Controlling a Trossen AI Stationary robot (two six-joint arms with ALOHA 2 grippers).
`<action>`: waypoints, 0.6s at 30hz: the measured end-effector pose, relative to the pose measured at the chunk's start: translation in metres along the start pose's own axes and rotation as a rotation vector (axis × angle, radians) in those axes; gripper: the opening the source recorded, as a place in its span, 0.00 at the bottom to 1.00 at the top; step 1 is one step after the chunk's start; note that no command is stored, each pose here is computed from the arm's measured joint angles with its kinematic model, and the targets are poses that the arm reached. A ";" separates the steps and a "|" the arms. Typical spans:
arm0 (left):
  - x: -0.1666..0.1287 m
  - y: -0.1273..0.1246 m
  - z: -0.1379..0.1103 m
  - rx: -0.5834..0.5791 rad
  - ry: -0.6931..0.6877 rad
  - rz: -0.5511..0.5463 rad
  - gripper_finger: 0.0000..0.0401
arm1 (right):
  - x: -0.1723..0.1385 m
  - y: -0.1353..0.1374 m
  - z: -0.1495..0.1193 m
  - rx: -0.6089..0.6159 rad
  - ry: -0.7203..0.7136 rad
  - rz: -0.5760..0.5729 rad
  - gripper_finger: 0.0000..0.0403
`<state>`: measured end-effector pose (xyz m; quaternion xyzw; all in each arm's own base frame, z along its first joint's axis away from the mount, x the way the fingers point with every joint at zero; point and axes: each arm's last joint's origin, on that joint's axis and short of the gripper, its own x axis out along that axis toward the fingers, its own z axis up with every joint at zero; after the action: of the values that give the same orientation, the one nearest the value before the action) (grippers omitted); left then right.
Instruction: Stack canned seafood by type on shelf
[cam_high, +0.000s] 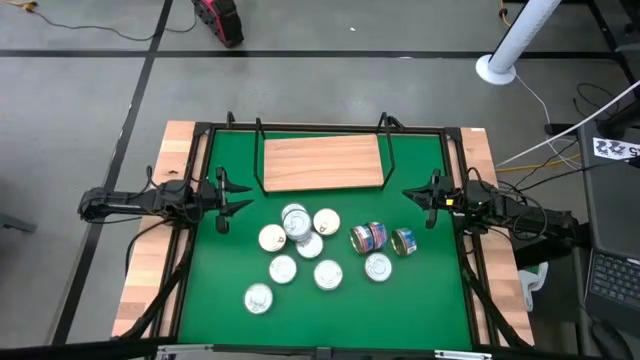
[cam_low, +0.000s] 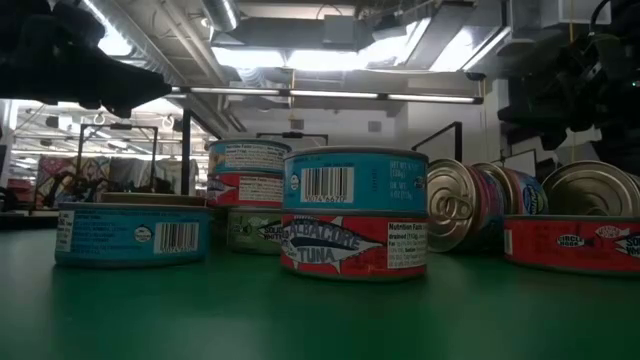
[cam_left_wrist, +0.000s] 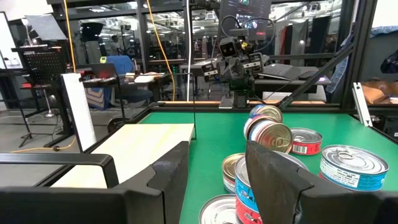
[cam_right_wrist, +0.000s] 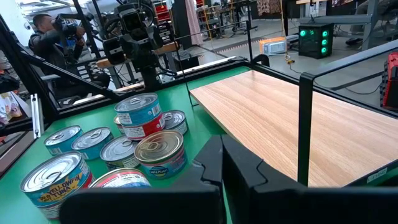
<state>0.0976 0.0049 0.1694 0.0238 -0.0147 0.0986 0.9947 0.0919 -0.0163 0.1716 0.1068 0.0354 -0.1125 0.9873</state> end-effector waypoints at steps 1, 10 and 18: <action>0.000 0.000 0.000 0.000 0.000 0.000 0.39 | 0.000 0.000 0.000 -0.002 -0.004 0.000 0.02; 0.000 0.000 0.000 0.002 0.000 0.000 0.39 | 0.000 0.001 0.003 -0.004 -0.039 0.022 0.02; 0.000 0.000 0.000 -0.001 0.000 0.000 0.39 | 0.000 0.002 0.003 -0.001 -0.031 0.060 0.02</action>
<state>0.0976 0.0049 0.1694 0.0232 -0.0149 0.0986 0.9947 0.0928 -0.0149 0.1745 0.1054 0.0171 -0.0844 0.9907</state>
